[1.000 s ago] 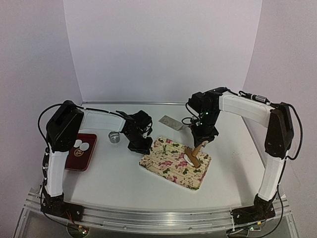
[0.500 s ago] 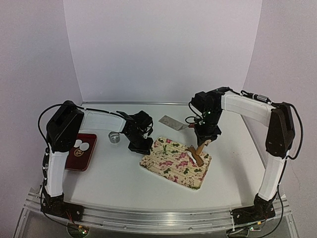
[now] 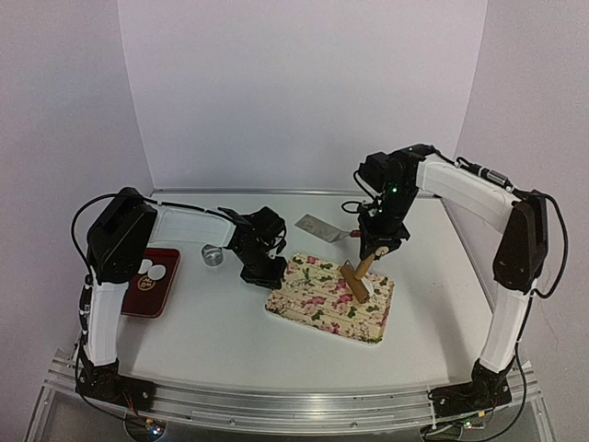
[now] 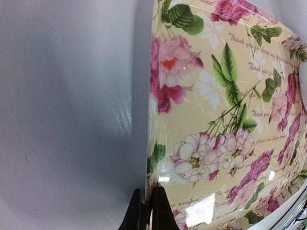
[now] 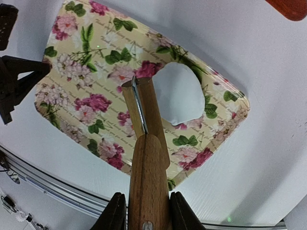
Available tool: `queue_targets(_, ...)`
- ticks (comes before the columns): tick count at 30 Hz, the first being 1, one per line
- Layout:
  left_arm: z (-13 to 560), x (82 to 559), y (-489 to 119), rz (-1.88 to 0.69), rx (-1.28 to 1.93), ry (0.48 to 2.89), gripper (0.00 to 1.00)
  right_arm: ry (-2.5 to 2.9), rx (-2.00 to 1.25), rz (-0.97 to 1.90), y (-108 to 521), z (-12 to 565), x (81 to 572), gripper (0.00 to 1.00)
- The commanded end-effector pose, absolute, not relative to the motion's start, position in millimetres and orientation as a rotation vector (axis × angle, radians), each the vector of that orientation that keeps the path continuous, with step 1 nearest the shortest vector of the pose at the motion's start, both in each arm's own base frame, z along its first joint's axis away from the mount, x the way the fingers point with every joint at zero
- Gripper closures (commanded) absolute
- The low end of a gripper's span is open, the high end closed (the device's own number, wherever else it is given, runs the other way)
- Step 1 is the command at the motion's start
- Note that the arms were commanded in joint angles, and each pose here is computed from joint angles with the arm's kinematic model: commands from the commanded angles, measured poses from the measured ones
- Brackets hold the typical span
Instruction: Roll out the dumpling wrappers from the dough
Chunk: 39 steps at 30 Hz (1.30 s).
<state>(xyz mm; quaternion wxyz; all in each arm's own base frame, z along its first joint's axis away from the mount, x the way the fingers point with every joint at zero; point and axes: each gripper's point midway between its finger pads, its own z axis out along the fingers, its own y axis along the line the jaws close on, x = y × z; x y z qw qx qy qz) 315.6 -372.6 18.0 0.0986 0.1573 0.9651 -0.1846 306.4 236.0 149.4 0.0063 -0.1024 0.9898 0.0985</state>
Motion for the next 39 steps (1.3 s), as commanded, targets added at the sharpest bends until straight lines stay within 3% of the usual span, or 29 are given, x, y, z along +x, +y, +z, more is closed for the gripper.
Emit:
queue_targets(1, 13, 317, -373, -0.516, 0.453, 2.862, 1.00, 3.037, -0.308, 0.443, 252, 188, 296, 1.00)
queue_targets(12, 15, 317, -372, -0.516, 0.468, 2.854, 1.00, 3.042, -0.254, 0.169, 234, 156, 320, 1.00)
queue_targets(39, 15, 316, -372, -0.523, 0.482, 2.849, 1.00, 3.146, -0.317, 0.144, 238, 94, 312, 1.00)
